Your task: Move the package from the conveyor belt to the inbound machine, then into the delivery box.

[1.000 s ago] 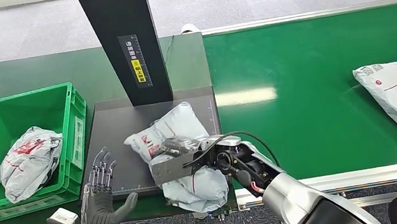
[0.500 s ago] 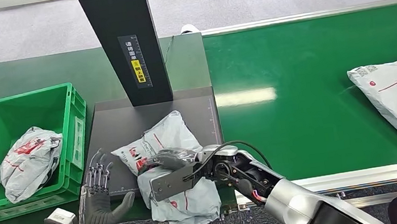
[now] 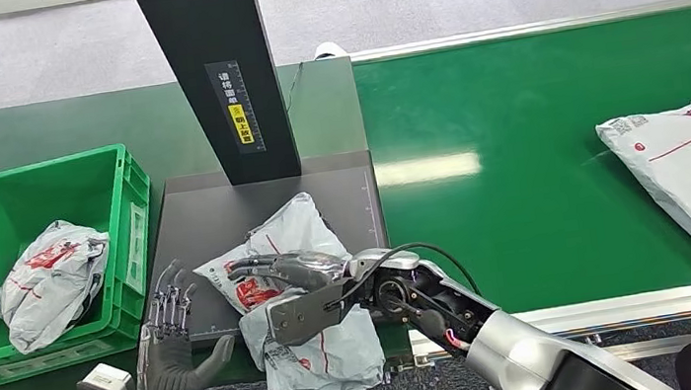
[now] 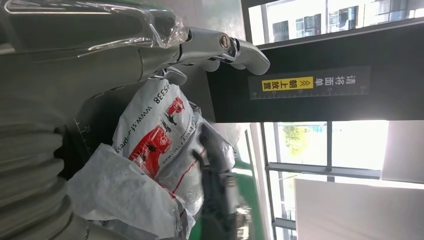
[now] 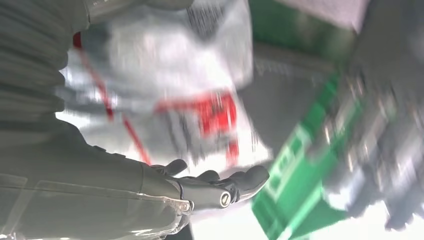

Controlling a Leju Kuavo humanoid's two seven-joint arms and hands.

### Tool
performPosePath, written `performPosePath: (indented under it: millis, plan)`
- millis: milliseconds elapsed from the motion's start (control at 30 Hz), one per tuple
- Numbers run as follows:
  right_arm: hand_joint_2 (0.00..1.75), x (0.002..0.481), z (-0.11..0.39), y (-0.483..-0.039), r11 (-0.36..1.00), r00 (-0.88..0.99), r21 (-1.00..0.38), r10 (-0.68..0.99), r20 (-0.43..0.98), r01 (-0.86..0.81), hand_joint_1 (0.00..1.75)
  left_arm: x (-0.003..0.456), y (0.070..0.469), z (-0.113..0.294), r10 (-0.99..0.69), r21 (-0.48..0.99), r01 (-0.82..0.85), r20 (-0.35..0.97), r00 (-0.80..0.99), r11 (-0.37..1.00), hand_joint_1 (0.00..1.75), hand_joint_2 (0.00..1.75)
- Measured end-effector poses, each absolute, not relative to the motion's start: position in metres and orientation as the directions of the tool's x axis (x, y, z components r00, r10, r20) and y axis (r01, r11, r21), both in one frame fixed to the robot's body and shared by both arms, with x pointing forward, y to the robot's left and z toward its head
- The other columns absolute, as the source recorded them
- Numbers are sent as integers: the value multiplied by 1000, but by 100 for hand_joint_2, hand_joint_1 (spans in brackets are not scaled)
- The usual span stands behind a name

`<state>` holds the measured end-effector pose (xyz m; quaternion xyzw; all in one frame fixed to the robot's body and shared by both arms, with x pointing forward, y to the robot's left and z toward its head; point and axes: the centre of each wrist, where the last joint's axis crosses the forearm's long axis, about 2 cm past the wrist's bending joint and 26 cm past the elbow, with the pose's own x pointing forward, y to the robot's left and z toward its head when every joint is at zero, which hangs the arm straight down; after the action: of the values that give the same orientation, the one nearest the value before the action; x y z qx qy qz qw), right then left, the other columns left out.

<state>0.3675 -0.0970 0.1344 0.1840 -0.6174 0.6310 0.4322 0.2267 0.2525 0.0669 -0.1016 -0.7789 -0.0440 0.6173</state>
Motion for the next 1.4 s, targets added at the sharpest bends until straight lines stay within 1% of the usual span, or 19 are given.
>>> performPosePath:
  millis: [133, 267, 367, 500, 567, 633, 667, 733, 933, 1033, 1100, 1200, 1400]
  plan:
    - [175, 377, 145, -104, 318, -541, -618, 302, 785, -719, 0, 227, 253, 67, 105, -58, 209, 970, -219, 976, 0, 175]
    - [175, 383, 151, -113, 435, -512, -602, 317, 798, -669, 0, 227, 253, 67, 104, -57, 209, 970, -220, 976, 0, 175]
    - [175, 386, 153, -118, 483, -484, -571, 305, 820, -663, 0, 227, 253, 67, 104, -57, 209, 970, -221, 976, 0, 175]
    - [175, 389, 155, -123, 513, -452, -524, 270, 850, -680, 0, 227, 253, 67, 104, -57, 209, 969, -223, 976, 0, 175]
    - [175, 391, 156, -126, 533, -400, -443, 202, 894, -721, 0, 227, 253, 67, 104, -57, 209, 969, -225, 976, 0, 175]
    - [175, 393, 157, -130, 559, -318, -318, 101, 943, -766, 0, 226, 253, 66, 106, -57, 209, 968, -228, 976, 0, 175]
    - [175, 394, 157, -133, 575, -285, -265, 57, 957, -774, 0, 226, 253, 66, 106, -57, 209, 967, -230, 976, 0, 175]
    - [175, 397, 158, -138, 612, -252, -204, 8, 968, -764, 0, 226, 253, 65, 107, -58, 208, 967, -231, 976, 0, 175]
    - [175, 401, 157, -146, 672, -245, -175, -9, 970, -720, 0, 225, 253, 64, 106, -59, 206, 968, -229, 977, 0, 175]
    - [175, 403, 158, -149, 741, -286, -195, 5, 958, -642, 0, 223, 253, 63, 97, -49, 204, 968, -233, 978, 0, 175]
    - [175, 404, 159, -151, 789, -309, -199, 13, 951, -582, 0, 220, 252, 63, 59, -2, 217, 965, -255, 976, 0, 175]
    - [175, 404, 163, -152, 830, -326, -188, 8, 945, -525, 0, 217, 243, 67, -15, 108, 282, 949, -314, 953, 0, 175]
    - [175, 401, 170, -153, 867, -356, -158, -23, 934, -472, 0, 213, 217, 76, -251, 399, 300, 867, -430, 866, 0, 175]
